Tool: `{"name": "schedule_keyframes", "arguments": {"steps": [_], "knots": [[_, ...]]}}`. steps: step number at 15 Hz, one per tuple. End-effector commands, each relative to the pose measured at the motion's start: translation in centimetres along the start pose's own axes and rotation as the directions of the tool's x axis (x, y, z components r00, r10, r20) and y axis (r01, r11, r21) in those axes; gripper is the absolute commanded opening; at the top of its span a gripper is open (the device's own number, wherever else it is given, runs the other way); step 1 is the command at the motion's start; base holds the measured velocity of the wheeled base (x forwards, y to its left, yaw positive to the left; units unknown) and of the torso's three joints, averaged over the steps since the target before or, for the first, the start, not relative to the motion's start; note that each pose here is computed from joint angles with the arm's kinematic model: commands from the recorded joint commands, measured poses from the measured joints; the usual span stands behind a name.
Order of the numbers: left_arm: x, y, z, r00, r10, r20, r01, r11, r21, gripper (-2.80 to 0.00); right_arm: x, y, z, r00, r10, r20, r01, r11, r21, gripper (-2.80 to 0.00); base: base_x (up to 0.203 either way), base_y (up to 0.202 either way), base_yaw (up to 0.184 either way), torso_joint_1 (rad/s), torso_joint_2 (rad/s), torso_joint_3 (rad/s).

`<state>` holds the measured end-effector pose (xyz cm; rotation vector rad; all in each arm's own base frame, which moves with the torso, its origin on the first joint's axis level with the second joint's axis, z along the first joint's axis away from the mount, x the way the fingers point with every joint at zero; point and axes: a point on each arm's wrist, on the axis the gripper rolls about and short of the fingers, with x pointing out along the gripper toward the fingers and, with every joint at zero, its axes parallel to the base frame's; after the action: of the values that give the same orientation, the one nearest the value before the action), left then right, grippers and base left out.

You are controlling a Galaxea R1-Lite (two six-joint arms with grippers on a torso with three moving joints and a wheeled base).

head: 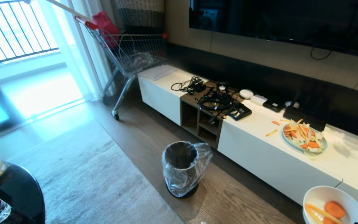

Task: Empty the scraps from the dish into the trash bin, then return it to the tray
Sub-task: Move the bowl over the trash can

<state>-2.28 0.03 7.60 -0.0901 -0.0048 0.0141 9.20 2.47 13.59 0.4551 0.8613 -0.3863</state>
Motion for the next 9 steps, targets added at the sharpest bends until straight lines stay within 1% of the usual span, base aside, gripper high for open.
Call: {"name": "schedule_keyframes", "arguments": {"steps": [1,9], "knots": [[0.0,0.0,0.02,1.0,0.001,0.002,-0.001,1.0,0.0,-2.8,-0.03,-0.03,-0.01,1.0,-0.002,0.001,0.002,1.0,0.005,-2.8,0.0,0.0,0.0,0.0,0.0,0.0],[0.0,0.0,0.02,1.0,-0.001,0.002,0.001,1.0,0.0,-2.8,-0.16,-0.04,0.06,1.0,0.003,0.008,-0.003,1.0,0.007,-2.8,0.0,0.0,0.0,0.0,0.0,0.0]]}}
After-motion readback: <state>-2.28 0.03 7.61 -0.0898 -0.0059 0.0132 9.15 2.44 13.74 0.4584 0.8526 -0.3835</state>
